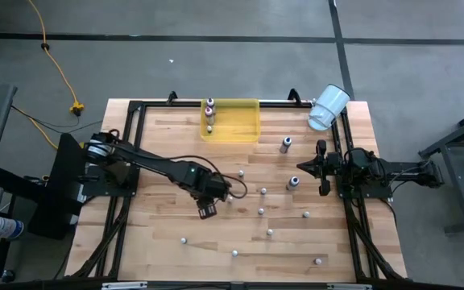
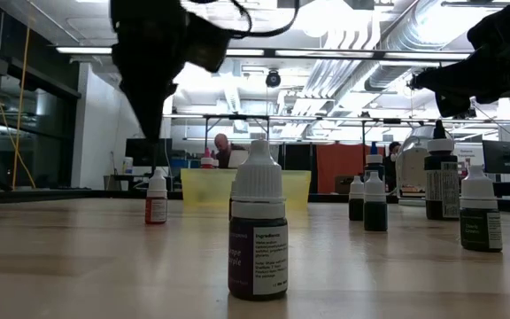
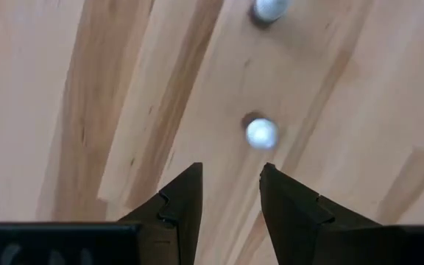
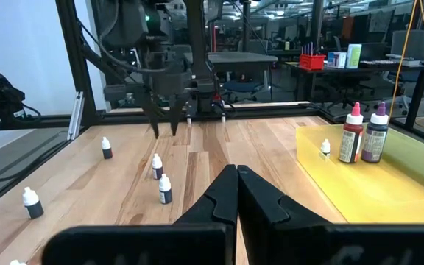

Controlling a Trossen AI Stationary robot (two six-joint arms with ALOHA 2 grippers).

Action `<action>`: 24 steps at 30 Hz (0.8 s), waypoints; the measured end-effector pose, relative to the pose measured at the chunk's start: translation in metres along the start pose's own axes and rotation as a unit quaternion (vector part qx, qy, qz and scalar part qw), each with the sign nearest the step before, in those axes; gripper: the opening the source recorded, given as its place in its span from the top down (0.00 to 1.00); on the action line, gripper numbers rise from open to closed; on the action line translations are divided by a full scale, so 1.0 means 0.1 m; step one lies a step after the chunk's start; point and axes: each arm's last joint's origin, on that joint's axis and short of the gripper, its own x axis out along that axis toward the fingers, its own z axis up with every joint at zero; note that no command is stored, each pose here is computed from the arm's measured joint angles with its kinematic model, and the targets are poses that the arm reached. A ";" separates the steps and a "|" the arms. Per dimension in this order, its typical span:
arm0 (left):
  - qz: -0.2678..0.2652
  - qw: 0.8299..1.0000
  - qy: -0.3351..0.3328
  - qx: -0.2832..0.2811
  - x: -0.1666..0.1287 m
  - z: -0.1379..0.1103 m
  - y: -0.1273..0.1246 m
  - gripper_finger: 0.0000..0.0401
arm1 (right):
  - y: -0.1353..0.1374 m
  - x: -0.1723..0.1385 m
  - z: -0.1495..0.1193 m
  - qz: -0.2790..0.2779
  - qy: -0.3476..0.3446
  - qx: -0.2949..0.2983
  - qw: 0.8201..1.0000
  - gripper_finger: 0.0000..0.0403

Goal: Pick & Place food coloring
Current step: Put the top small red food coloring bottle into the yellow container

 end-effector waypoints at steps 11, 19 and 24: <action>0.004 1.000 0.023 0.003 0.21 0.09 -0.20 0.68 | 0.00 0.00 0.00 0.000 0.000 0.000 1.000 1.00; 0.013 1.000 0.027 0.005 0.25 0.08 -0.22 0.68 | 0.00 0.00 0.00 0.000 0.000 0.000 1.000 1.00; 0.014 1.000 0.016 0.005 0.25 0.10 -0.22 0.68 | 0.00 0.00 0.00 0.000 0.000 0.000 1.000 1.00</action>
